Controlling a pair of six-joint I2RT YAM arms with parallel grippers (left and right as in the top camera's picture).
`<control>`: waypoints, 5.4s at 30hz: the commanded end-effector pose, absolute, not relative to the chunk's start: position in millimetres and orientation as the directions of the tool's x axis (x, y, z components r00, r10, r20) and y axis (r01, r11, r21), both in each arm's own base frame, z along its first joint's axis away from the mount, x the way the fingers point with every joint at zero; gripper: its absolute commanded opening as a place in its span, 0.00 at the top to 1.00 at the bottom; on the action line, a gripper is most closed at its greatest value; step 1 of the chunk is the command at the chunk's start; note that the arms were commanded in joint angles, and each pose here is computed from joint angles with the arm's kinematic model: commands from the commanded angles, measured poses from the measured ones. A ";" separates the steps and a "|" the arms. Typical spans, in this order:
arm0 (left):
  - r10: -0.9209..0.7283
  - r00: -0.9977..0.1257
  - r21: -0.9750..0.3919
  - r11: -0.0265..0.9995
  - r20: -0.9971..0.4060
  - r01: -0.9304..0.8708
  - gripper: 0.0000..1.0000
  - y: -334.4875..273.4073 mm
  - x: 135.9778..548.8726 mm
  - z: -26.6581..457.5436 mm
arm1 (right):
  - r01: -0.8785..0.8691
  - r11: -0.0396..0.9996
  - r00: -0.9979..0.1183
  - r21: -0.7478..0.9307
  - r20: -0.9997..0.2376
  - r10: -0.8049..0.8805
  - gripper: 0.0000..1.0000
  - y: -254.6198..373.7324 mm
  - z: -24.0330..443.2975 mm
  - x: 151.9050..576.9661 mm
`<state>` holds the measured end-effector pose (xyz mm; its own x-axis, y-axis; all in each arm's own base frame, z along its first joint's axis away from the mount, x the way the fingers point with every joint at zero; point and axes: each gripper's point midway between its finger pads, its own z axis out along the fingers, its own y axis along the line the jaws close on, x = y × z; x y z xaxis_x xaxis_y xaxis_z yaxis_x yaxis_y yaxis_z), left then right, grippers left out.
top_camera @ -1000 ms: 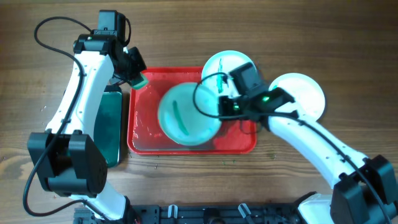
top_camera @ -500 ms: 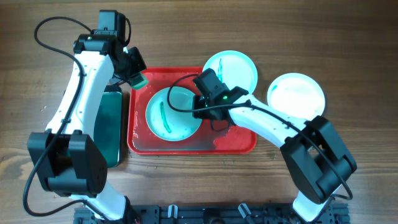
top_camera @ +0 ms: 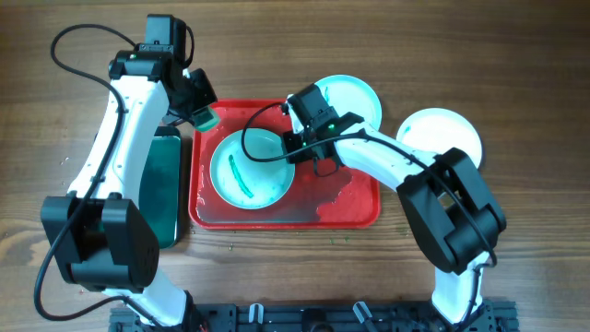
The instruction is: Clean dirty plates on tray and stack at the side
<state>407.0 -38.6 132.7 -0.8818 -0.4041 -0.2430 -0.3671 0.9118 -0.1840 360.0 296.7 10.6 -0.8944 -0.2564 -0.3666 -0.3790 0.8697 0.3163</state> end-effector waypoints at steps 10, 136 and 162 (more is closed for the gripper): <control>-0.385 -0.889 -0.188 0.919 -0.248 -0.345 0.96 -41.1 411.0 132.2 | 0.062 0.933 -0.993 0.354 -0.074 0.094 0.87 281.6 -7.5 330.3; 0.393 -0.919 -0.466 0.806 -0.040 0.365 0.96 -123.6 263.8 -7.0 | -0.109 0.911 -0.989 0.397 -0.133 -0.061 0.95 294.3 -6.4 332.4; 0.091 -0.926 -0.450 0.853 -0.366 0.262 0.96 -154.5 370.3 11.2 | -0.111 0.908 -0.989 0.404 -0.132 -0.062 0.96 295.5 -5.8 332.1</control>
